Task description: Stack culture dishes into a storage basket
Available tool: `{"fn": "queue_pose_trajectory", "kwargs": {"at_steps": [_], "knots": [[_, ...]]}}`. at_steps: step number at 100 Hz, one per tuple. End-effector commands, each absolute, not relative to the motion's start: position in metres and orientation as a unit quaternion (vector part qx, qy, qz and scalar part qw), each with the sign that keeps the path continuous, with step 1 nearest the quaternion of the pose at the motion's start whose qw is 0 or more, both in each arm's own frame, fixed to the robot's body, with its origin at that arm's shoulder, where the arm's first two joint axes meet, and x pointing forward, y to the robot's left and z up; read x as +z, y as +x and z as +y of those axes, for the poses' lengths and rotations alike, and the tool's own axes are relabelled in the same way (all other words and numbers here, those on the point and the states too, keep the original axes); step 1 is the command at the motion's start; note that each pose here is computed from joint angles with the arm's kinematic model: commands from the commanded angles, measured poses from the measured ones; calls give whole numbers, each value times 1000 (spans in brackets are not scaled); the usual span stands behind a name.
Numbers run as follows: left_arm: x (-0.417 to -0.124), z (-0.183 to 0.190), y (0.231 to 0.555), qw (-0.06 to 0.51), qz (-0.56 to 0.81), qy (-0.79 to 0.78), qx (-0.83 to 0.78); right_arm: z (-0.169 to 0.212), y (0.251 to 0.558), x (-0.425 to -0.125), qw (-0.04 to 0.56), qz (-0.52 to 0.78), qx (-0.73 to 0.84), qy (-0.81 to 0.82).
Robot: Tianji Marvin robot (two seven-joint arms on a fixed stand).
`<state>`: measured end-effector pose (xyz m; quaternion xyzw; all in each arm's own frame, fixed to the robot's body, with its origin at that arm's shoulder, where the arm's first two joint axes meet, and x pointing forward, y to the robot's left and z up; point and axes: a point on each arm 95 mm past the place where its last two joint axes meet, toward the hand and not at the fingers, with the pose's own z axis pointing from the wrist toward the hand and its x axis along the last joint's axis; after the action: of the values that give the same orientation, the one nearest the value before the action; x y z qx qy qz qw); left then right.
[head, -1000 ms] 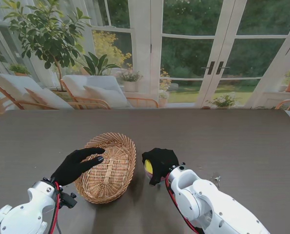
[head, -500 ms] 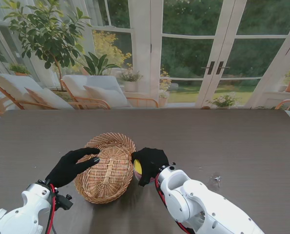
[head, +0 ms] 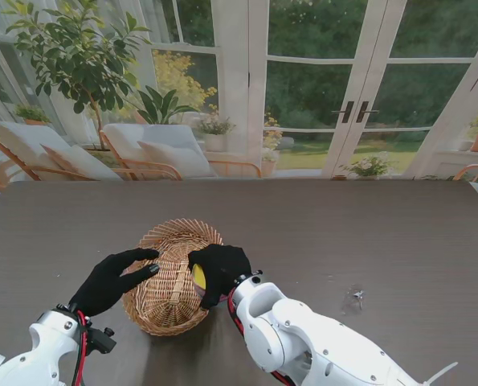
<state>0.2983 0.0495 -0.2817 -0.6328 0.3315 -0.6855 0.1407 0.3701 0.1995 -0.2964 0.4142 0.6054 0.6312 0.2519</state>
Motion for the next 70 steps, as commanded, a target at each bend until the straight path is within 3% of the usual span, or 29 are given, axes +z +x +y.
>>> {"fn": "queue_pose_trajectory", "kwargs": {"at_steps": [1,70], "knots": [[-282,47,294,136,334,-638,-681,210,369,-295,243,605,634,415],[-278,56,275,187,315,-659,-657,272,377,-305,225,599,648,413]]}}
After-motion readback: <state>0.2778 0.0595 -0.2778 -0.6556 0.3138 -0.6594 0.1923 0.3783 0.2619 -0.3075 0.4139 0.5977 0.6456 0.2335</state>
